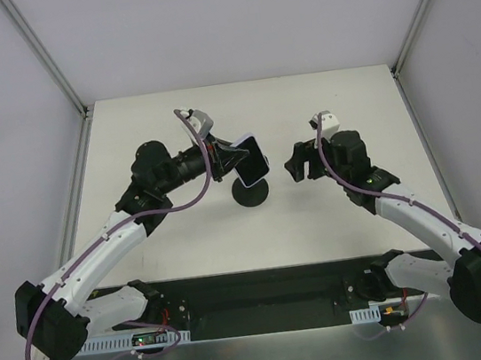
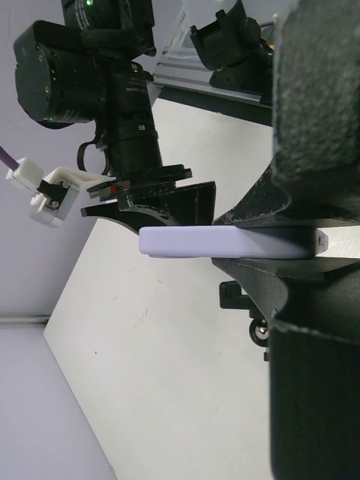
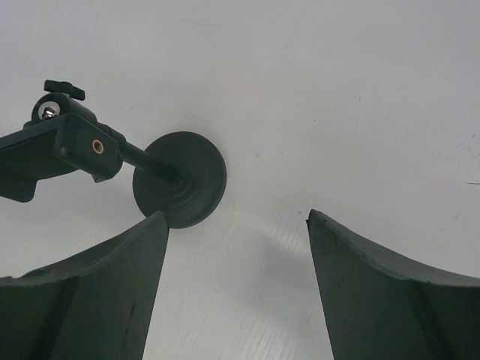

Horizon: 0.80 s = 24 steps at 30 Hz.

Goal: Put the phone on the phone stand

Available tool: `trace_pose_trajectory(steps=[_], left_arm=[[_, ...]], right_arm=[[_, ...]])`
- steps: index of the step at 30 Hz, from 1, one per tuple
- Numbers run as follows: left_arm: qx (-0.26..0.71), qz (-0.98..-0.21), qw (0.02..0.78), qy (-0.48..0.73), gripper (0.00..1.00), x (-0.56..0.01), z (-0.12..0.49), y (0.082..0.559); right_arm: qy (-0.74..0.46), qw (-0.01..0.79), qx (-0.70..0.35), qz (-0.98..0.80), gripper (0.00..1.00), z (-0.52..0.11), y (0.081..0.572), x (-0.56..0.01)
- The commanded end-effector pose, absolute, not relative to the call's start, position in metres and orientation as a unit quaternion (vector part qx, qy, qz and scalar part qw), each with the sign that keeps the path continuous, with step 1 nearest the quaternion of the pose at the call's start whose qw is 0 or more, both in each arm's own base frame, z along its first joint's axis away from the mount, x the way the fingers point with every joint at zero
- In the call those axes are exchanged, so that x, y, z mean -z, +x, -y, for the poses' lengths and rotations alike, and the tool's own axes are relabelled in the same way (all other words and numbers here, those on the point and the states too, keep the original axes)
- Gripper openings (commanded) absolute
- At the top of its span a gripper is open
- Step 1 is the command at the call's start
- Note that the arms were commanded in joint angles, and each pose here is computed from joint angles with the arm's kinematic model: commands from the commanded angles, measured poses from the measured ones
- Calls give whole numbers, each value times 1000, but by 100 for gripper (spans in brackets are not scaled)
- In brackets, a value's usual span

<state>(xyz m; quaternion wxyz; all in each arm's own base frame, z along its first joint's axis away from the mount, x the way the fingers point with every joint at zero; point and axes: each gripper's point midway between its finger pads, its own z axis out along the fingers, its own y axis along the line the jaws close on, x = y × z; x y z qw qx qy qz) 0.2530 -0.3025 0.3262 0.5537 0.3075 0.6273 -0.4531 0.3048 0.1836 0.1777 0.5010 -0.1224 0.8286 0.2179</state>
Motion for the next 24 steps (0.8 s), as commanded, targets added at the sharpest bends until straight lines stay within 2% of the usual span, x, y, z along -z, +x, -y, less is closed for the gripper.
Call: trace_pose_trajectory(steps=[1,8,14,19,24], left_arm=[[451,-601,602,272,0,-363,286,251],[463,-579,606,288,0,-364,288,245],[457,-573,607,307,0,-365,285,240],[437,-588,605,311,0,-368,281,247],[431,-593,612,297,0,-368,274,259]], right_arm=[[-149,520,-251,-803,77,-202,315,-204],[-207,499,-287,-791,71,-236,315,-223],[-220,504,-296,-781,62,-245,317,-222],[-242,506,-289,-776,50,-246,313,-216],[-258,510,-286,-769,48,-250,312,-220]])
